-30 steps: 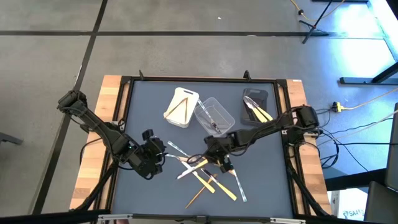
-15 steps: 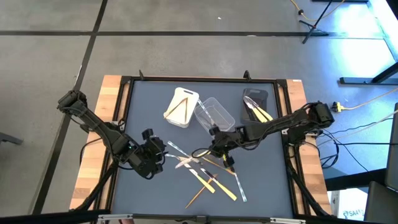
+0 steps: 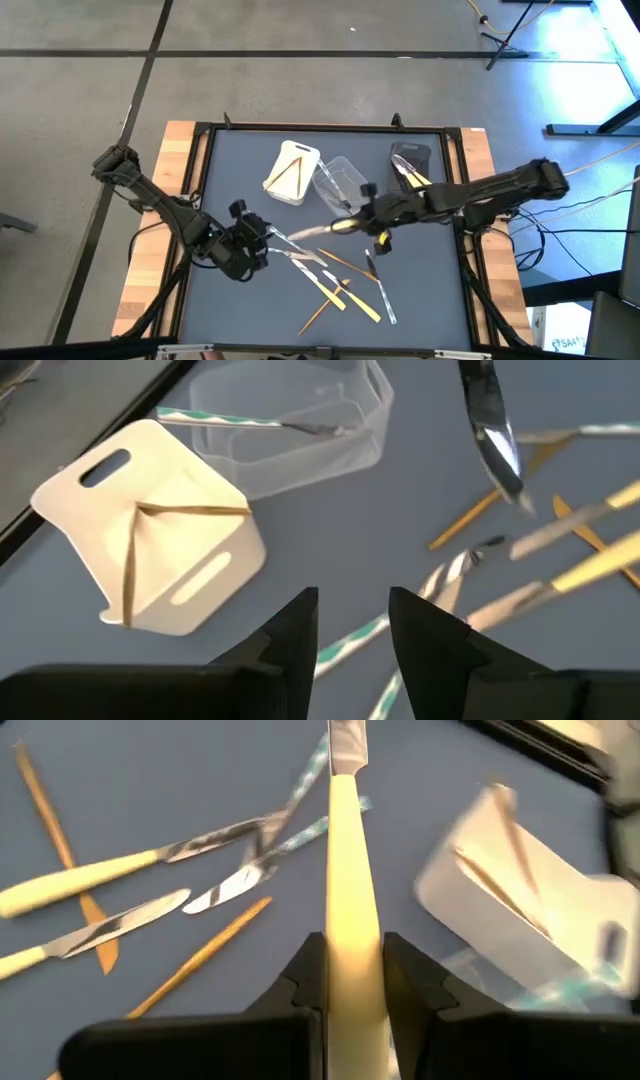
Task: Sort silverware by color (type)
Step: Put the yellow knife into the black bin
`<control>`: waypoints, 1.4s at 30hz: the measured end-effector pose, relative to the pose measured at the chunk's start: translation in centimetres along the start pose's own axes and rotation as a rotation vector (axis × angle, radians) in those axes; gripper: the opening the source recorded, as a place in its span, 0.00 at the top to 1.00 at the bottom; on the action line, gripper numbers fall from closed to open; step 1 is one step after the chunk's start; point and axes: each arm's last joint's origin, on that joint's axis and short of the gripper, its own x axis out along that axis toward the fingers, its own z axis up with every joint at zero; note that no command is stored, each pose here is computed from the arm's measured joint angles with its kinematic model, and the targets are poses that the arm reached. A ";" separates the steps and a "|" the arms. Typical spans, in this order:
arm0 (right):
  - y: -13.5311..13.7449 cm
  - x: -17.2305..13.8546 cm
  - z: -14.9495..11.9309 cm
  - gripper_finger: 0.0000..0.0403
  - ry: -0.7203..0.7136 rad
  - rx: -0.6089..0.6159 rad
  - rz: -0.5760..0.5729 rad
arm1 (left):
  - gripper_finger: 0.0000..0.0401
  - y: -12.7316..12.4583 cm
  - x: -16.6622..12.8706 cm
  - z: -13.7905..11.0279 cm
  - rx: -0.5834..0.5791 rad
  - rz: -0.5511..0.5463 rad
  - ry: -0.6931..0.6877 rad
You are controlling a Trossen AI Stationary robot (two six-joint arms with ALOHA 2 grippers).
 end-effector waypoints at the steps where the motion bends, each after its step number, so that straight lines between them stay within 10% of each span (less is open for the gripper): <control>1: -0.2 -0.8 0.0 0.88 -0.003 0.030 -0.020 | 0.70 0.1 0.2 0.2 -0.012 0.008 -0.005; 18: -2.0 -14.3 -4.7 0.88 -0.049 0.729 -0.403 | 0.70 3.4 5.2 5.3 0.181 -0.065 -0.038; 42: -0.8 -16.5 -10.4 0.88 0.349 1.334 -0.653 | 0.70 7.5 7.9 7.3 0.140 -0.044 -0.020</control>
